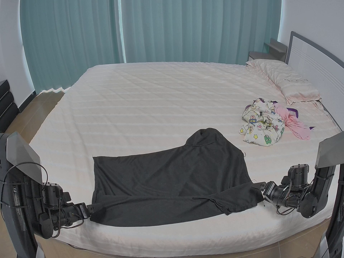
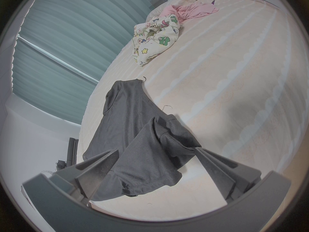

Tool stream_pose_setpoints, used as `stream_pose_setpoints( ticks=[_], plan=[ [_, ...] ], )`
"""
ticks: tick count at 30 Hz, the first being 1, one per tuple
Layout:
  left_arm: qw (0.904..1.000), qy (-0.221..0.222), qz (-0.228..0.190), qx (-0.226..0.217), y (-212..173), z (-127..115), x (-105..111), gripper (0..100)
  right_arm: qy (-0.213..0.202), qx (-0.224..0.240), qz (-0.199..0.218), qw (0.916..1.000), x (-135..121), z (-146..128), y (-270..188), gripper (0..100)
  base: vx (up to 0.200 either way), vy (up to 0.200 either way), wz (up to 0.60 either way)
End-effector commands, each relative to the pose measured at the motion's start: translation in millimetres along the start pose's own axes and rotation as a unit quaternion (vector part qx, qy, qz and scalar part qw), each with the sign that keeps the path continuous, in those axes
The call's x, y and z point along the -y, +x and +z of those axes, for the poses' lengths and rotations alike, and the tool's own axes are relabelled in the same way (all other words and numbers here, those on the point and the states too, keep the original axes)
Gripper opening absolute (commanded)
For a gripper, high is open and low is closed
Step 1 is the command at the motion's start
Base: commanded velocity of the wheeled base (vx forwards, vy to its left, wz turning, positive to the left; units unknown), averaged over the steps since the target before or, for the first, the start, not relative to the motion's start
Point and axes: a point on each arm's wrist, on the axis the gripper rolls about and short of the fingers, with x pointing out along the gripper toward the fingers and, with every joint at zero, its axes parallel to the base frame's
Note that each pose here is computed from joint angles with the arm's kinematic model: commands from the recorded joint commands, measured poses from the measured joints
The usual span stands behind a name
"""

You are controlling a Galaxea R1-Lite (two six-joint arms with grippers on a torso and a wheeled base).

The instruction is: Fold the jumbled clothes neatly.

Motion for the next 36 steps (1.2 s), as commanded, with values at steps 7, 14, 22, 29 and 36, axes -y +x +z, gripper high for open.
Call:
stream_pose_setpoints(
  ticks=[7, 14, 22, 29, 36],
  plan=[
    [0.9930, -0.008, -0.075, 0.091, 4.5, 41.3, 33.3, 100, 0.000, -0.002, -0.001, 1.0000, 0.4, -0.6, 0.6, 100, 0.000, 0.000, 0.00],
    [0.9915, -0.008, -0.127, 0.026, 28.3, 53.4, 39.1, 100, -0.003, -0.006, 0.001, 1.0000, -1.0, -3.0, 1.6, 100, 0.000, 0.000, 0.00],
    [0.9942, -0.011, -0.107, -0.008, 43.8, 55.1, 38.2, 100, -0.004, -0.012, -0.003, 0.9999, 2.6, -6.1, 6.1, 100, 0.000, 0.000, 0.00],
    [0.9980, 0.015, -0.061, 0.001, 50.2, 50.7, 33.6, 100, -0.009, -0.013, -0.001, 0.9999, 3.5, -10.5, 10.2, 100, 0.000, 0.000, 0.00],
    [0.9979, 0.018, -0.062, -0.004, 55.7, 46.9, 31.7, 100, -0.010, -0.014, -0.001, 0.9999, 3.4, -11.3, 9.3, 100, 0.000, 0.000, 0.00]
  ],
)
